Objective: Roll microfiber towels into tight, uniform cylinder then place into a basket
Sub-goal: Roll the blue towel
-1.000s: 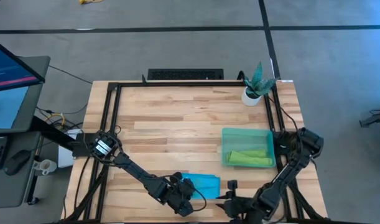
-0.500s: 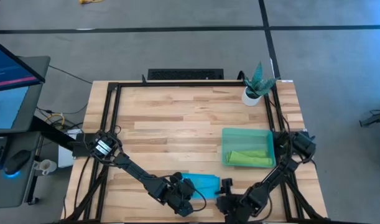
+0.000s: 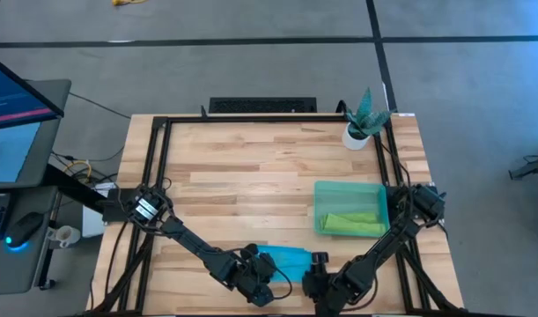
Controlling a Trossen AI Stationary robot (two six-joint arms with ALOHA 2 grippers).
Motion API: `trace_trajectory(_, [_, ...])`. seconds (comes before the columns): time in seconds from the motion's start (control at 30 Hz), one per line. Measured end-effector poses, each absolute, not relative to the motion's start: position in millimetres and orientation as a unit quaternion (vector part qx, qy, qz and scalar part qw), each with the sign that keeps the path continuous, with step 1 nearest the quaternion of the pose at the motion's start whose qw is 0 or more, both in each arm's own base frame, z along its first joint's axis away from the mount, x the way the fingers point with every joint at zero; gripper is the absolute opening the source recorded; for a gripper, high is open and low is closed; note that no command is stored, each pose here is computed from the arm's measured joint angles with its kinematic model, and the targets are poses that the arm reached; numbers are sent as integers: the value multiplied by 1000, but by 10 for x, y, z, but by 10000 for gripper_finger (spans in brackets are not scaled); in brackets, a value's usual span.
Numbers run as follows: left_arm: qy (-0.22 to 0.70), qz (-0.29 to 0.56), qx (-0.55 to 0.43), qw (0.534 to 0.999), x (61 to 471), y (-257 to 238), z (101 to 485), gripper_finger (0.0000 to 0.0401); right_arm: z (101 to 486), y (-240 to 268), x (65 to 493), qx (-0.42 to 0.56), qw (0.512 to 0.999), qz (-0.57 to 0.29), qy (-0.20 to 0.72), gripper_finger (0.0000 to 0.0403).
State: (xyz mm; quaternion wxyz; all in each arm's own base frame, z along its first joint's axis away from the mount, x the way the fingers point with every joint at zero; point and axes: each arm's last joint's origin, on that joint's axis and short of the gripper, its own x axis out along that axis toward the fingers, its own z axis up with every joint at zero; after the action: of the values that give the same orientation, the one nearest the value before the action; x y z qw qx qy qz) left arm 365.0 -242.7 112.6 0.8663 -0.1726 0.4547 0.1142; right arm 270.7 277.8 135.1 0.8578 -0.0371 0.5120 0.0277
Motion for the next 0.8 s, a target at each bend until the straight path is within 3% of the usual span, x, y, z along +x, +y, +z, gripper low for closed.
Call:
trace_trajectory(0.3, [455, 114, -173, 866, 3651, -2427, 1126, 18, 1519, 2853, 2726, -83, 871, 11, 485, 207])
trace_trajectory(0.8, [452, 105, -146, 874, 3642, -2442, 1129, 18, 1220, 2675, 2677, -66, 863, -19, 501, 201])
